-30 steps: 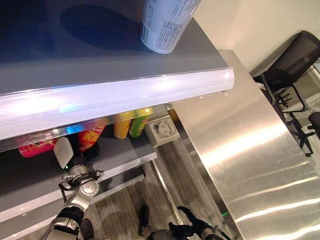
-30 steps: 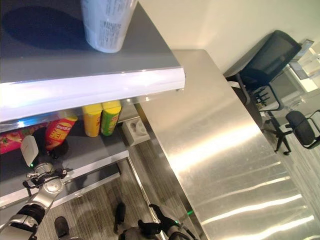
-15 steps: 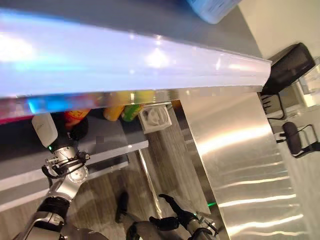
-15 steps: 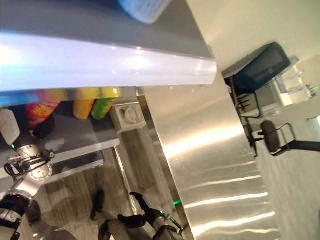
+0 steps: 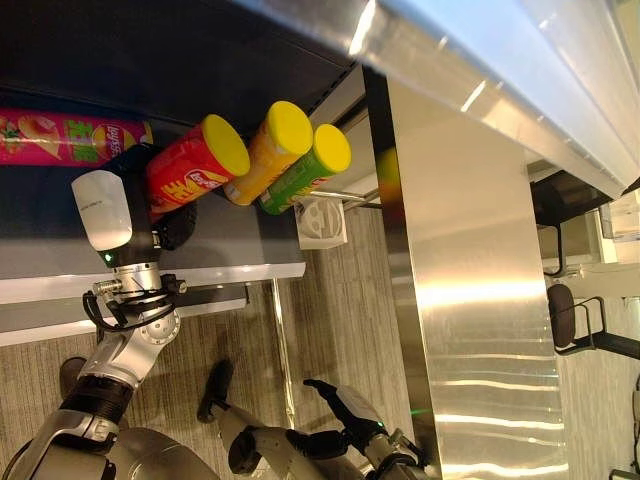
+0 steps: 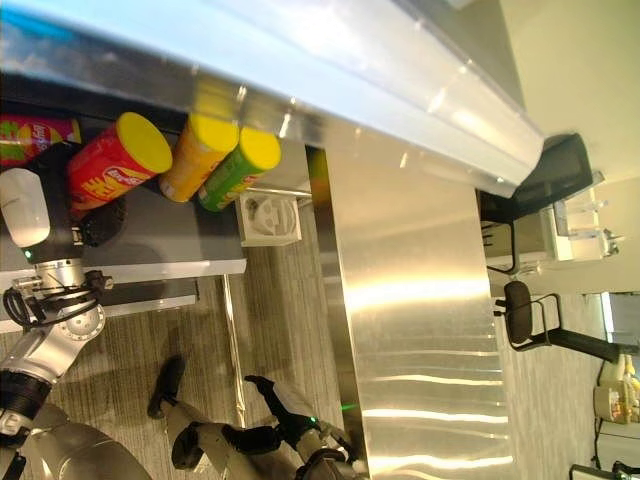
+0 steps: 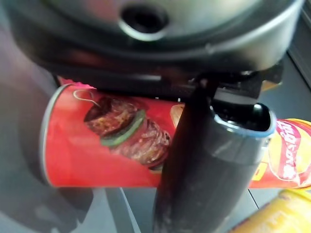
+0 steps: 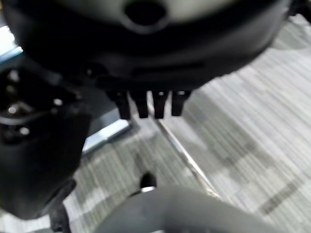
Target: Put the goods on the table back onto the shelves and tidy them up.
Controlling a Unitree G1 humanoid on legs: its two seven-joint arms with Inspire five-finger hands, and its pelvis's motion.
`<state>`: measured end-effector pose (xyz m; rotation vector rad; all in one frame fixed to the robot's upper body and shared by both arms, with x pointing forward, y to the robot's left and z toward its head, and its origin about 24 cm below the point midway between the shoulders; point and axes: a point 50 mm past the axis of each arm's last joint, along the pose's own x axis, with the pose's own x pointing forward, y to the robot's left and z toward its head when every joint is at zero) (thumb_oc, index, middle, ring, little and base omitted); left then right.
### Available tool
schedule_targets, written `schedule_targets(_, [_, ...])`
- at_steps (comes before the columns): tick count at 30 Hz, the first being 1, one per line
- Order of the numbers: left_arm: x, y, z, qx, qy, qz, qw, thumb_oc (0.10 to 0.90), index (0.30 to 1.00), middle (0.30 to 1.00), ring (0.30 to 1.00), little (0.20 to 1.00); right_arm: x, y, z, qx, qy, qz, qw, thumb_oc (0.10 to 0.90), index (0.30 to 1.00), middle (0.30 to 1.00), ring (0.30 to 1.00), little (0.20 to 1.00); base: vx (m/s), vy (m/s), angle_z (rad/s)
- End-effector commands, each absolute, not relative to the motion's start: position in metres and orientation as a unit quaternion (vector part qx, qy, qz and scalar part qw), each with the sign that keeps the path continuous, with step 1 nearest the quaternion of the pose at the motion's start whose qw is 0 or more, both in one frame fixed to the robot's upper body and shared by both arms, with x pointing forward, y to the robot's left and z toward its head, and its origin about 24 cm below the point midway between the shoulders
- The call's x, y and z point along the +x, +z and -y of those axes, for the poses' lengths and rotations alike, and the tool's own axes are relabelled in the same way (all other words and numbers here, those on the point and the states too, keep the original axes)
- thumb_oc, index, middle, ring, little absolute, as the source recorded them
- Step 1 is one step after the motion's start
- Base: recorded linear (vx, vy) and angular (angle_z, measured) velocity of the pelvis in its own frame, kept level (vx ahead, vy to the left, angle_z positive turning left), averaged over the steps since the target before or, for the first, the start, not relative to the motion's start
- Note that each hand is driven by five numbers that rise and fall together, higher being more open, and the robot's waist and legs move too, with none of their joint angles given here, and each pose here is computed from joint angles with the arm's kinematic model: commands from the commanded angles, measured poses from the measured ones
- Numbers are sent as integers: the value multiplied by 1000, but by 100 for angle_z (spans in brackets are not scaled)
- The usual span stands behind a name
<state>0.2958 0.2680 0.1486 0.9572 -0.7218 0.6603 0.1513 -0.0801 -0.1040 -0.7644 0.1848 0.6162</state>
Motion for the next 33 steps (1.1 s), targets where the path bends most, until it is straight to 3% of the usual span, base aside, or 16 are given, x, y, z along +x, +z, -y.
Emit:
schedule_targets(1, [299,178,-261,442,294,393,750,400,300,300,300,300,178,-91,113,-409,251,-55,876,800,900,900,900,900,20,-34,13])
schedule_targets(13, [295,188,-258,343,325,404,783,400,300,300,300,300,172,-95,119,-410,246,-75,875,800,900,900,900,900,12,-8,7])
schedule_targets(14, [295,187,-258,341,325,402,785,493,439,439,439,439,172,-96,119,-410,246,-76,875,800,900,900,900,900,6,-3,13])
schedule_targets(15, [296,186,-258,338,322,399,789,800,900,900,900,900,171,-96,119,-410,246,-77,875,800,900,900,900,900,-3,2,15])
schedule_targets(33, [299,161,-261,411,288,351,790,800,900,900,900,900,166,-103,120,-399,227,-104,882,800,900,900,900,900,3,-2,0])
